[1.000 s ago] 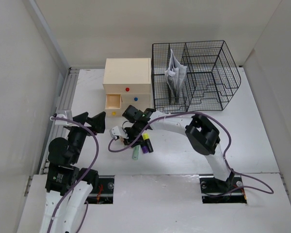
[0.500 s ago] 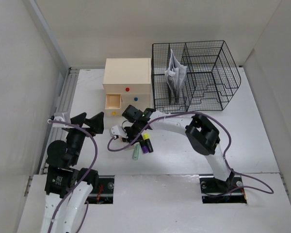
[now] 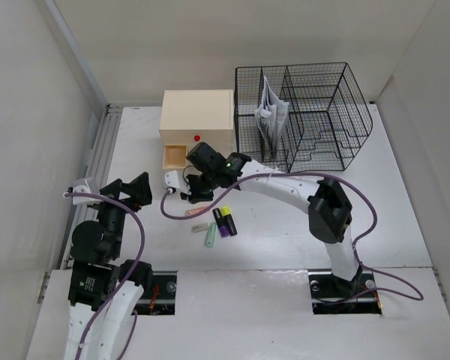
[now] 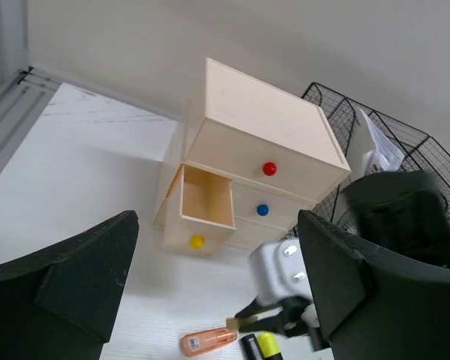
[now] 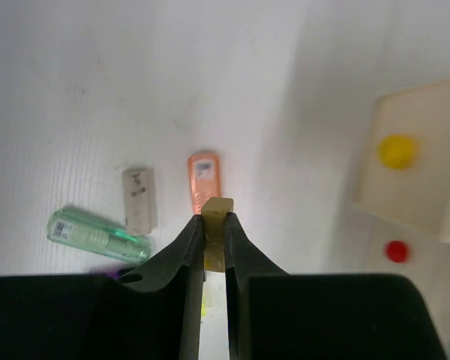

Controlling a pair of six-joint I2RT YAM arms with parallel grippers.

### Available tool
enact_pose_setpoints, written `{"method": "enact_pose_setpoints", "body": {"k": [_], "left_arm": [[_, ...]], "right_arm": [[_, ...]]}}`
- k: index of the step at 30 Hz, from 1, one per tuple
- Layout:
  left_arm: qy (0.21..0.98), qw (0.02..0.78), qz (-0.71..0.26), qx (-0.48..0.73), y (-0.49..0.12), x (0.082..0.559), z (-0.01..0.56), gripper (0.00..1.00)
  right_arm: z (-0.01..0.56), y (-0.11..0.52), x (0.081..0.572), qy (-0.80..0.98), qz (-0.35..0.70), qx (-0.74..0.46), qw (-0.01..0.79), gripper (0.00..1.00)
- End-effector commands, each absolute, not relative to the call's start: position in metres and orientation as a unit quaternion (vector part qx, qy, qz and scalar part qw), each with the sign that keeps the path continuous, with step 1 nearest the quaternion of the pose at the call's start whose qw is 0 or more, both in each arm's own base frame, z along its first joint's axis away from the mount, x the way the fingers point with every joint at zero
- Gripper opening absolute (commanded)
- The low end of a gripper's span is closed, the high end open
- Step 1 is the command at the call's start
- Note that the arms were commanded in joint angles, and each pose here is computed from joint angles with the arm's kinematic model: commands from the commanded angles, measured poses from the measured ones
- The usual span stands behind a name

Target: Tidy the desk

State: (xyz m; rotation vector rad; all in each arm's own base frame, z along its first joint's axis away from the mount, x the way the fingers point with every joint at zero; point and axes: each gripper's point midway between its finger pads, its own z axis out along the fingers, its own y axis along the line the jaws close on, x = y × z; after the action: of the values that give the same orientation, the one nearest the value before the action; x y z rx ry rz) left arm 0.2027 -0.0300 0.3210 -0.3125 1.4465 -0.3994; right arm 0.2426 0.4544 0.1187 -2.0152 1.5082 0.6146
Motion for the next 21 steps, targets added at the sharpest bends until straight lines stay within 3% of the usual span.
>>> {"method": "enact_pose_setpoints", "body": {"k": [1,5,9,19,21], "left_arm": [[0.63,0.735,-0.174,-0.182,-0.016,0.196,0.334,0.85],[0.63,0.735,-0.174,-0.182,-0.016,0.196,0.334,0.85],[0.626,0.738,-0.175,-0.182,-0.015,0.194,0.336,0.86],[0.63,0.734,-0.177,-0.178,-0.017,0.196,0.335,0.86],[0.631,0.734,-0.18,-0.175,-0.019,0.196,0.335,0.86]], "right_arm": [[0.213,0.479,0.255,0.535,0.251,-0.712,0.38,0.04],[0.265,0.499,0.276,0.536,0.264,-0.665,0.447,0.04],[0.279,0.509,0.312,0.559,0.257,-0.622,0.484,0.04],[0.251,0.523,0.375,0.617,0.187,-0.553,0.528,0.04],[0.253,0.521,0.38,0.624,0.177,-0.542,0.535,0.1]]}}
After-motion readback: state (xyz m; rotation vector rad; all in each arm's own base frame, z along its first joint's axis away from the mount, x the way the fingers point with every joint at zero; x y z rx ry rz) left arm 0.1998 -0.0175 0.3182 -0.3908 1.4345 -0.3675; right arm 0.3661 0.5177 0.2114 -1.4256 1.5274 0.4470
